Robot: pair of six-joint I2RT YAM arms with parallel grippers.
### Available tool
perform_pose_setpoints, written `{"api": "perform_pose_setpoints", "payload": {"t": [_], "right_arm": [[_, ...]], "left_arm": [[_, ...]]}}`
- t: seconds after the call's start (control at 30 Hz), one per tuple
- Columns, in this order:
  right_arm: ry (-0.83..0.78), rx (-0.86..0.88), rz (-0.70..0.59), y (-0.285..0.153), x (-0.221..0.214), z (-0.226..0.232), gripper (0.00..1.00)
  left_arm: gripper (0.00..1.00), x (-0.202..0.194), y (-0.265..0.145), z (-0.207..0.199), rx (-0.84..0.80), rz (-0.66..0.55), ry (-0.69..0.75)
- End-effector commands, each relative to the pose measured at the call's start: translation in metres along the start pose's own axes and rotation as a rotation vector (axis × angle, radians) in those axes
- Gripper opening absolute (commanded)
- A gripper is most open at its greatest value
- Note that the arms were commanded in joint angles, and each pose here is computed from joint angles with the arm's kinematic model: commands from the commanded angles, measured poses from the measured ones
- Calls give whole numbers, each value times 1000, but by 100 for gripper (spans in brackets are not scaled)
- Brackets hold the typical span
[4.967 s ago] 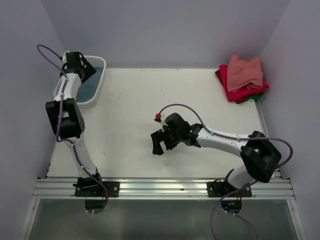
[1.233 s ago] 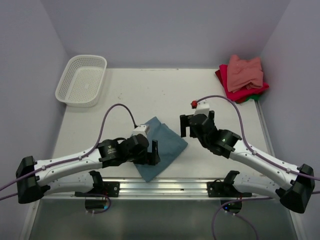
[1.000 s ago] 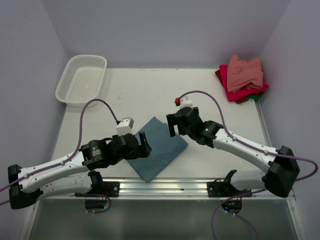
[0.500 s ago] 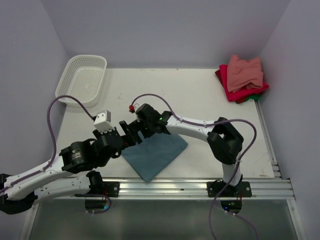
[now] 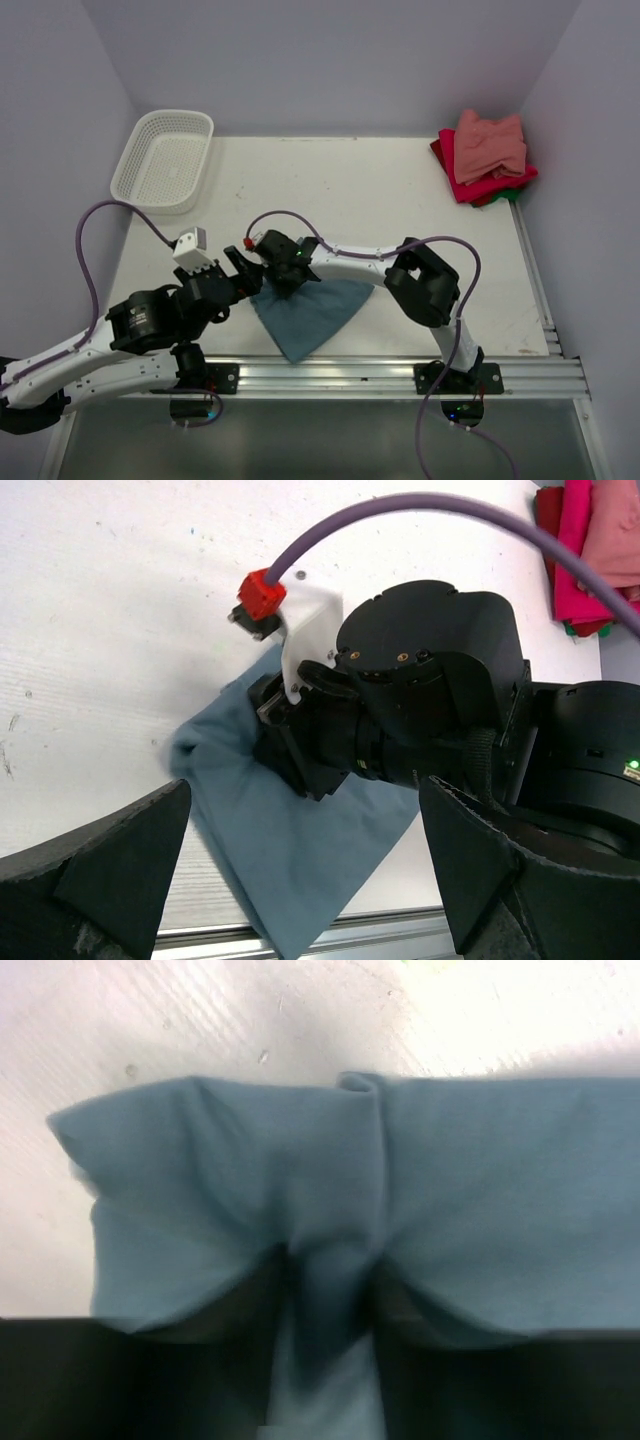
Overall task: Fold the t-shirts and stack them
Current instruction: Flatten the tshirt out
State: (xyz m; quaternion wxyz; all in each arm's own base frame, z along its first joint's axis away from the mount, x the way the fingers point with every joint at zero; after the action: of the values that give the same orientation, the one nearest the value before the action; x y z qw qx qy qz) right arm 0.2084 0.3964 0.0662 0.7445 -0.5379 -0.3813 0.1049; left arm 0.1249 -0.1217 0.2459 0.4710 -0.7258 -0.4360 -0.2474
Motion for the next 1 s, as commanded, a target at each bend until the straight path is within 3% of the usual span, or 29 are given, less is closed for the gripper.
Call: {"api": "perform_pose_setpoints", "payload": {"t": [0.0, 0.07, 0.33, 0.6, 0.8, 0.97], "right_arm": [[13, -36, 59, 1, -9, -7, 13], [15, -34, 46, -3, -7, -7, 0], [13, -7, -85, -55, 5, -7, 0], [-26, -46, -572, -191, 53, -27, 0], [-96, -38, -612, -224, 41, -36, 0], [-82, -63, -604, -215, 32, -47, 0]], "left_arm": [[100, 0, 4, 4, 37, -34, -17], [100, -1, 5, 4, 37, -29, -15], [100, -6, 10, 2, 49, -19, 9], [100, -12, 21, 15, 107, -73, 18], [100, -54, 48, 14, 125, 1, 88], [100, -57, 52, 9, 121, 5, 99]]}}
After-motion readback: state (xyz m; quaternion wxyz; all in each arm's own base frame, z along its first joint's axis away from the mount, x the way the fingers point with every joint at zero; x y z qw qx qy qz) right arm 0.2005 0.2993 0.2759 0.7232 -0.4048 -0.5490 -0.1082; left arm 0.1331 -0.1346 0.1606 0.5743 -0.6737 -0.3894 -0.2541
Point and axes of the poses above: each gripper's point midway between its finger pads, its own y axis out along the fingers, its own z axis along the line the jaws close on, x = y × z, the point moved 5 cm from there along -y, back along the fingers, and after that the axes turned 5 degrees about y, right-handed, at the moved point
